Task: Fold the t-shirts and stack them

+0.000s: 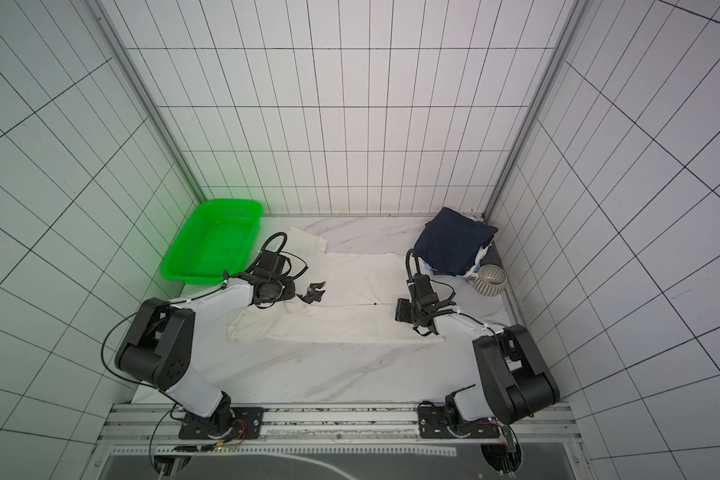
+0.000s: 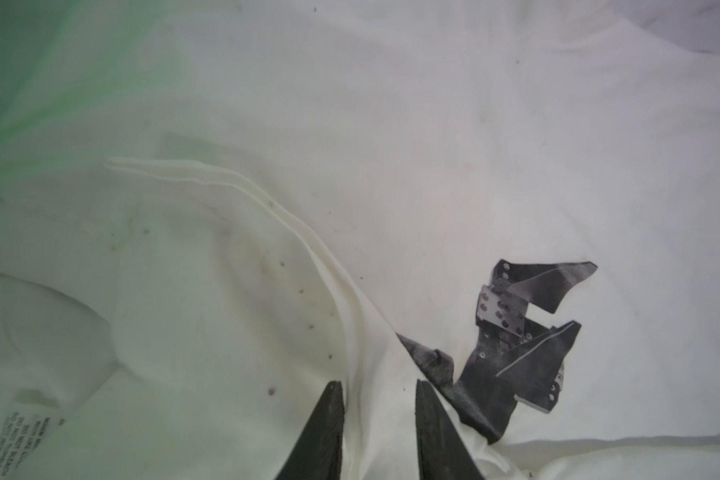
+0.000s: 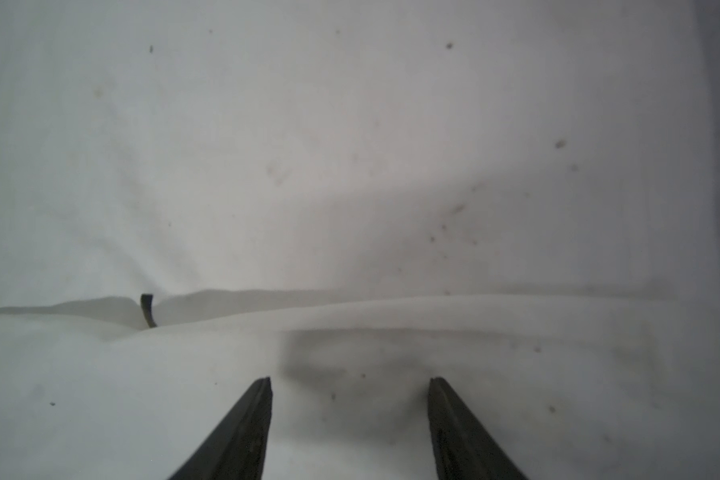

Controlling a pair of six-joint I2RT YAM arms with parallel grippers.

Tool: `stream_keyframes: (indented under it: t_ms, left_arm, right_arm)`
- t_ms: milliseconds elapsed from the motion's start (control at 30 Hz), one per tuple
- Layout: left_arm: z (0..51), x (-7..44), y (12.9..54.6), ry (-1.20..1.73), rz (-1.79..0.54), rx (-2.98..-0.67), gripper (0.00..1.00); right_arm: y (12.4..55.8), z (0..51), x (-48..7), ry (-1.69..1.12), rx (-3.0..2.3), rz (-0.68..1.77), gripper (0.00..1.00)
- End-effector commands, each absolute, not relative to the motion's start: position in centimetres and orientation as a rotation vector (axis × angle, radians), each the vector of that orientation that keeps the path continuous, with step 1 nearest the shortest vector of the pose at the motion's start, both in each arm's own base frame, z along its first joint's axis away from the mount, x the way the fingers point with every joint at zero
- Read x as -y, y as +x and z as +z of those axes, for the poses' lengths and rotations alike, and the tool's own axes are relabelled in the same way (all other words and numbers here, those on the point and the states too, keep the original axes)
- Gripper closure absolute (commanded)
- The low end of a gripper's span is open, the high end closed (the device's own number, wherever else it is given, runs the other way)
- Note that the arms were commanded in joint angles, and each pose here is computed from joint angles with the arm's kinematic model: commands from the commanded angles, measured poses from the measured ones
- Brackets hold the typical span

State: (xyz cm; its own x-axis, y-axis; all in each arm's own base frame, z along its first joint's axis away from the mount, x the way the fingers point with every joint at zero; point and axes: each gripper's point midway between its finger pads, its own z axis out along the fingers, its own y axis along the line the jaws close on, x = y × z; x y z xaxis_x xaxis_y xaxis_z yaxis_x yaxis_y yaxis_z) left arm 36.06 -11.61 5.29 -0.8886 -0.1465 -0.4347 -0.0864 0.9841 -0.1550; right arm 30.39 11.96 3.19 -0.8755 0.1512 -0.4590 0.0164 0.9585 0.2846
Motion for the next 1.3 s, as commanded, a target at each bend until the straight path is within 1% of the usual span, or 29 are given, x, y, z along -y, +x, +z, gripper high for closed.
stream_keyframes:
  t_ms: [0, 100, 233, 267, 367, 433, 467, 500, 533, 567, 600, 633, 800, 867, 933, 967, 1033, 1100, 1167, 1267]
  left_arm:
    - [4.8, 11.5, 36.5, -0.126, -0.123, -2.689, 0.76]
    - [3.6, 12.7, 36.8, -0.082, -0.146, -2.729, 0.88]
    - [2.9, 13.5, 37.3, -0.061, -0.165, -2.750, 0.98]
    - [2.9, 13.6, 37.4, -0.057, -0.170, -2.750, 1.00]
    - [3.6, 14.1, 38.0, -0.043, -0.185, -2.738, 1.00]
    - [4.6, 14.0, 38.2, -0.034, -0.154, -2.724, 1.00]
    - [5.1, 13.6, 38.2, -0.043, -0.131, -2.713, 0.93]
    - [5.6, 13.0, 38.0, -0.058, -0.096, -2.700, 0.82]
    - [6.1, 12.2, 37.8, -0.074, -0.065, -2.685, 0.76]
    - [6.5, 11.6, 37.5, -0.092, -0.037, -2.670, 0.73]
    - [6.5, 10.8, 37.1, -0.115, -0.013, -2.660, 0.66]
    - [6.4, 10.2, 36.9, -0.134, -0.012, -2.654, 0.64]
    - [4.4, 10.0, 36.7, -0.143, -0.038, -2.707, 0.63]
    - [3.9, 10.3, 37.0, -0.135, -0.052, -2.716, 0.59]
    - [3.7, 10.6, 37.4, -0.129, -0.056, -2.719, 0.58]
    - [3.7, 10.7, 37.6, -0.125, -0.057, -2.721, 0.59]
    - [3.8, 11.2, 38.0, -0.111, -0.073, -2.724, 0.73]
    - [4.4, 11.6, 38.2, -0.095, -0.075, -2.716, 0.82]
    - [5.3, 11.8, 38.3, -0.071, -0.035, -2.699, 0.85]
    - [5.9, 12.5, 38.1, -0.031, -0.021, -2.692, 0.98]
  right_arm:
    - [28.9, 1.3, -11.3, 0.110, -2.673, 0.357, 0.39]
    - [28.8, 1.0, -11.3, 0.108, -2.682, 0.360, 0.39]
    - [28.7, 1.2, -11.3, 0.108, -2.675, 0.359, 0.39]
    - [28.7, 1.2, -11.2, 0.109, -2.676, 0.358, 0.39]
    - [28.7, 1.4, -11.3, 0.108, -2.673, 0.363, 0.39]
    - [28.8, 1.5, -11.4, 0.106, -2.671, 0.372, 0.39]
    - [28.7, 1.6, -11.5, 0.105, -2.670, 0.378, 0.39]
    - [28.7, 1.5, -11.5, 0.103, -2.671, 0.383, 0.39]
    - [28.7, 1.6, -11.5, 0.104, -2.668, 0.383, 0.39]
    - [28.7, 1.5, -11.5, 0.104, -2.669, 0.383, 0.39]
    - [28.7, 1.5, -11.6, 0.102, -2.671, 0.386, 0.39]
    - [28.7, 1.5, -11.6, 0.103, -2.671, 0.390, 0.39]
    - [28.7, 1.2, -12.1, 0.087, -2.682, 0.420, 0.39]
    - [28.6, 1.2, -12.0, 0.088, -2.683, 0.416, 0.39]
    - [28.6, 1.2, -11.9, 0.092, -2.680, 0.411, 0.39]
    - [28.6, 1.3, -11.9, 0.093, -2.678, 0.409, 0.39]
    - [28.7, 1.4, -11.9, 0.092, -2.674, 0.410, 0.39]
    - [28.7, 1.4, -12.0, 0.090, -2.674, 0.410, 0.39]
    - [28.6, 1.3, -11.9, 0.092, -2.676, 0.409, 0.39]
    - [28.6, 1.2, -11.9, 0.096, -2.680, 0.406, 0.39]
